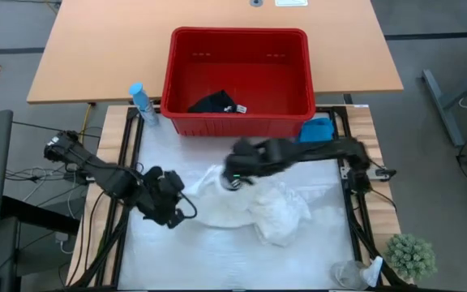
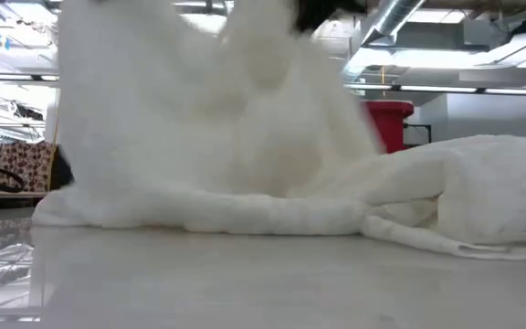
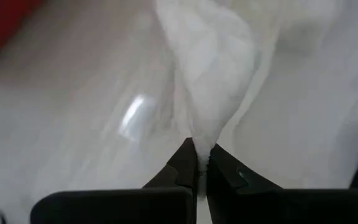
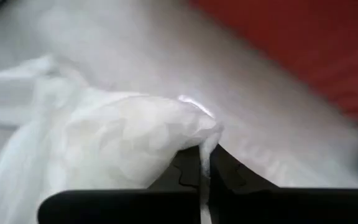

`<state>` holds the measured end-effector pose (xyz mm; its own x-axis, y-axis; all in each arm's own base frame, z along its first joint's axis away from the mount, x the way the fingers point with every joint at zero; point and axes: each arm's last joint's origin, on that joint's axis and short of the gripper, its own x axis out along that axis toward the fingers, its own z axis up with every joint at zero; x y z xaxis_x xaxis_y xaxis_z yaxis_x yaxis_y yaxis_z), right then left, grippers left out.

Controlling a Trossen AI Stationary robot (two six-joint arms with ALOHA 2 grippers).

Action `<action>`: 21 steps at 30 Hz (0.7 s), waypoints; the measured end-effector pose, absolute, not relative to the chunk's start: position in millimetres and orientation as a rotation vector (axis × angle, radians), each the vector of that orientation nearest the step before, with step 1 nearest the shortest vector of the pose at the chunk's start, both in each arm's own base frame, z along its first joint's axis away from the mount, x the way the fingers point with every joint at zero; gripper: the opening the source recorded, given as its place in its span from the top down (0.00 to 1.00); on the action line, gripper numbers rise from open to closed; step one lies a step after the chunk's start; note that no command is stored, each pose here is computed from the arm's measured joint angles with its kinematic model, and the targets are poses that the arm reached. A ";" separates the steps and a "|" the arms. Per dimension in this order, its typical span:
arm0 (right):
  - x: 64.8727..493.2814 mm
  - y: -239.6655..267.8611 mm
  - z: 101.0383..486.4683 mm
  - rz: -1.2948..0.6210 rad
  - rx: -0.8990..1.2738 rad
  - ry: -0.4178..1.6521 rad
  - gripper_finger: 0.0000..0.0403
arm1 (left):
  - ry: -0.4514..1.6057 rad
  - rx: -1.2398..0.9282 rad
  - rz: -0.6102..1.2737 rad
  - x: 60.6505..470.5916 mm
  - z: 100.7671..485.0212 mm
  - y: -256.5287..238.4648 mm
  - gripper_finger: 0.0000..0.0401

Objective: Fold laundry
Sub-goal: Remove the white blouse from the red laundry bin

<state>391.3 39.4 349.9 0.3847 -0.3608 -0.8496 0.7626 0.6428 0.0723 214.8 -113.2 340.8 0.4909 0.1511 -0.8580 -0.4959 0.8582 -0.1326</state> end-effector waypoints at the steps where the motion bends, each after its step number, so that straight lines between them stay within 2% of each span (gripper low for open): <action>1: 404.3 37.8 337.2 -0.723 0.498 0.940 0.93 | 1.022 -0.388 0.409 211.5 330.7 -113.6 1.00; 6: 443.3 31.6 295.7 -0.560 0.513 1.007 0.93 | 1.160 -0.405 0.505 185.4 277.2 -111.3 1.00; 12: 468.1 21.8 277.4 -0.370 0.449 0.986 0.89 | 1.087 -0.673 0.555 155.8 229.9 -105.4 1.00; 16: 468.1 11.2 280.4 -0.318 0.380 0.989 0.80 | 1.037 -0.809 0.523 142.0 206.0 -99.1 0.96; 21: 453.0 -4.5 312.7 -0.306 0.352 0.928 0.62 | 1.019 -0.865 0.567 123.0 188.8 -87.5 0.81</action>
